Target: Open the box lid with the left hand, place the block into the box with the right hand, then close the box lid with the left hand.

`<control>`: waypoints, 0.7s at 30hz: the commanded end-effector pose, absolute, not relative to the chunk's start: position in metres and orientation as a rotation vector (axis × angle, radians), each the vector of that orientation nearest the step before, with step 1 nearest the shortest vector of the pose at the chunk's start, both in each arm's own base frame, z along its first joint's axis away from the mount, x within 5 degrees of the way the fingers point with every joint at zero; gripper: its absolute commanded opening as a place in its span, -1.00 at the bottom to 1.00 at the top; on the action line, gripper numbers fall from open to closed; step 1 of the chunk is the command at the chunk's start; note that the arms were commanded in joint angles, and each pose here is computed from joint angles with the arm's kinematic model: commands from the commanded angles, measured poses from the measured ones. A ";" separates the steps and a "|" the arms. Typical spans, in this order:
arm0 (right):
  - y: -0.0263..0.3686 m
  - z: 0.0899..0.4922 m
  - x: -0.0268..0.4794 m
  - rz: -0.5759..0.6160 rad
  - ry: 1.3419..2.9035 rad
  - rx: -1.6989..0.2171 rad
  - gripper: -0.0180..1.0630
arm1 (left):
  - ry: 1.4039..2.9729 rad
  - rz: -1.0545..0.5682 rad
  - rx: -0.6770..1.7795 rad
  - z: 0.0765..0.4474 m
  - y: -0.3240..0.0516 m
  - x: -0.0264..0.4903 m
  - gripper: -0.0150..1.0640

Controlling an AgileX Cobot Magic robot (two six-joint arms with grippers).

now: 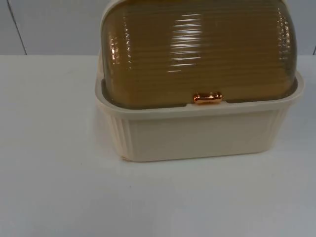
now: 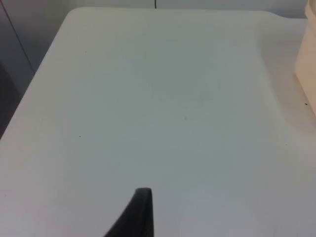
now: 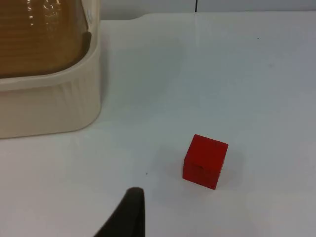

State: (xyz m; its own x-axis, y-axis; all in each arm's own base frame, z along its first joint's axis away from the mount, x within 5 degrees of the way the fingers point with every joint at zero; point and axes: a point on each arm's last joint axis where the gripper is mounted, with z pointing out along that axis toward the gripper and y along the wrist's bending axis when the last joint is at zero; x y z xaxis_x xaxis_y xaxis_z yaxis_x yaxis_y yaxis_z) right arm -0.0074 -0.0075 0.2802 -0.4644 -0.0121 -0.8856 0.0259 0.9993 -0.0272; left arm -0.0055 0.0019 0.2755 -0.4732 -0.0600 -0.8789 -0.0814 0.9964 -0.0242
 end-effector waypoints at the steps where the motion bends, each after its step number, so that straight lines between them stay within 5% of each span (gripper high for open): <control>1: -0.008 0.280 -0.007 -0.042 2.044 0.017 0.98 | 2.060 0.029 -0.094 0.275 0.003 -0.005 0.97; 21: -0.010 0.282 -0.007 -0.067 2.034 0.013 0.98 | 2.053 0.043 -0.095 0.277 0.003 -0.005 0.97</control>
State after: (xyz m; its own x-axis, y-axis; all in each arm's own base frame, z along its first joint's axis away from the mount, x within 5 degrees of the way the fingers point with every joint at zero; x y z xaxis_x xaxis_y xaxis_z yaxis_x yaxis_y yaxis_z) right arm -0.0072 -0.0087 0.2806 -0.4605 -0.0256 -0.8873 0.0314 0.9985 -0.0451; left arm -0.0056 0.0031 0.2755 -0.4732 -0.0533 -0.8793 -0.0892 0.9959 -0.0124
